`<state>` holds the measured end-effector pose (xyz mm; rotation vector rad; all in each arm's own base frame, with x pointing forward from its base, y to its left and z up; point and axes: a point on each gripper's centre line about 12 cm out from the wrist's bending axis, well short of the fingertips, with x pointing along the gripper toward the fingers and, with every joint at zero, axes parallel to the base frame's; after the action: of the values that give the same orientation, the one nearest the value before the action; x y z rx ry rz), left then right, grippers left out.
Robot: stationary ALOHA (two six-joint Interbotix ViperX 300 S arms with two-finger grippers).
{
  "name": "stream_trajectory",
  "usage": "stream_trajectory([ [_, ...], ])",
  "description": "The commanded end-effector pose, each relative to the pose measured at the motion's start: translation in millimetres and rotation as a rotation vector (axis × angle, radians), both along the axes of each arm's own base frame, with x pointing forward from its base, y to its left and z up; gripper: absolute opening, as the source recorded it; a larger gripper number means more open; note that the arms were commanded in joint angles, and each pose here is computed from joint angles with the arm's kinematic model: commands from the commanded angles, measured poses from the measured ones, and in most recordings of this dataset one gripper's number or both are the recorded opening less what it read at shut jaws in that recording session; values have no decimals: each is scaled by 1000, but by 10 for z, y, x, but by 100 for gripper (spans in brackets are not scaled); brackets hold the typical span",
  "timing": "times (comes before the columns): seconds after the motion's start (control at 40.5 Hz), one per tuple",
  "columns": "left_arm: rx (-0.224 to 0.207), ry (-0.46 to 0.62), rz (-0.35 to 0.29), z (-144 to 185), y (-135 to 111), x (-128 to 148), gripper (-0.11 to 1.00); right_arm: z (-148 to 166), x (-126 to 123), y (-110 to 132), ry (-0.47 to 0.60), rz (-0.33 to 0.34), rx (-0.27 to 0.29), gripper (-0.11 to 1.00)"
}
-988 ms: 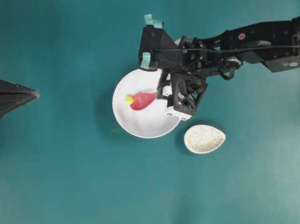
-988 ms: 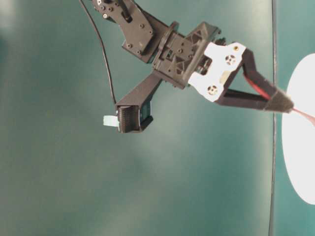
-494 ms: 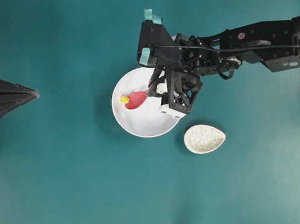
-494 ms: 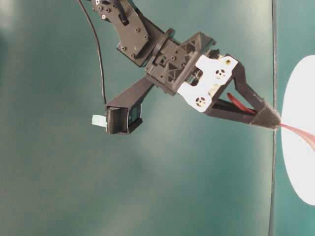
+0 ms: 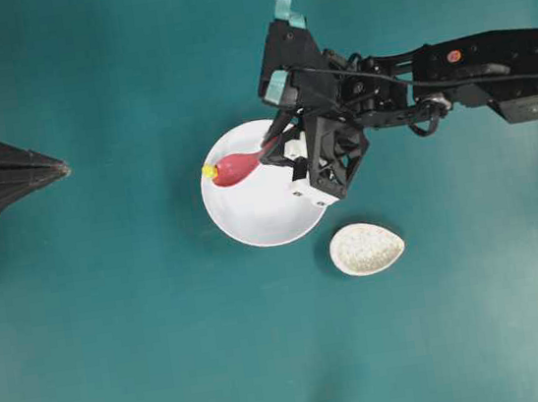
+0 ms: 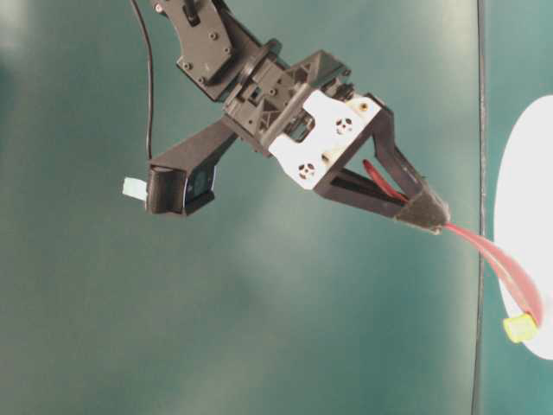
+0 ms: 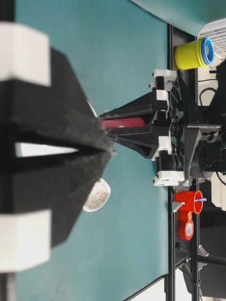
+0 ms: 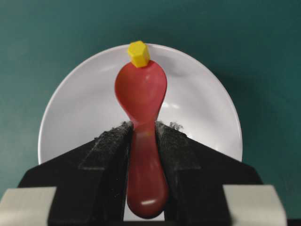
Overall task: Scoop the yellow hexagonal prism block from the bowl with a spoon using the right arm.
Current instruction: 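Drag the spoon under the yellow hexagonal block toward the bowl rim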
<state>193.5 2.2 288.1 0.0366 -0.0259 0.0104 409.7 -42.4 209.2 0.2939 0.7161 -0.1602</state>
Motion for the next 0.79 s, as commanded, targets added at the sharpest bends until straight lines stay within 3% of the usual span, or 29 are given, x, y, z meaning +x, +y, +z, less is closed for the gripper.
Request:
stream_trajectory([
  [0.0,5,-29,-1,114,-1,18,-1,168,-16,23,-59,0,-5,23],
  [0.766,5,-29,1,114,2,18,-1,173,-80,51,-81,-2,-2,23],
])
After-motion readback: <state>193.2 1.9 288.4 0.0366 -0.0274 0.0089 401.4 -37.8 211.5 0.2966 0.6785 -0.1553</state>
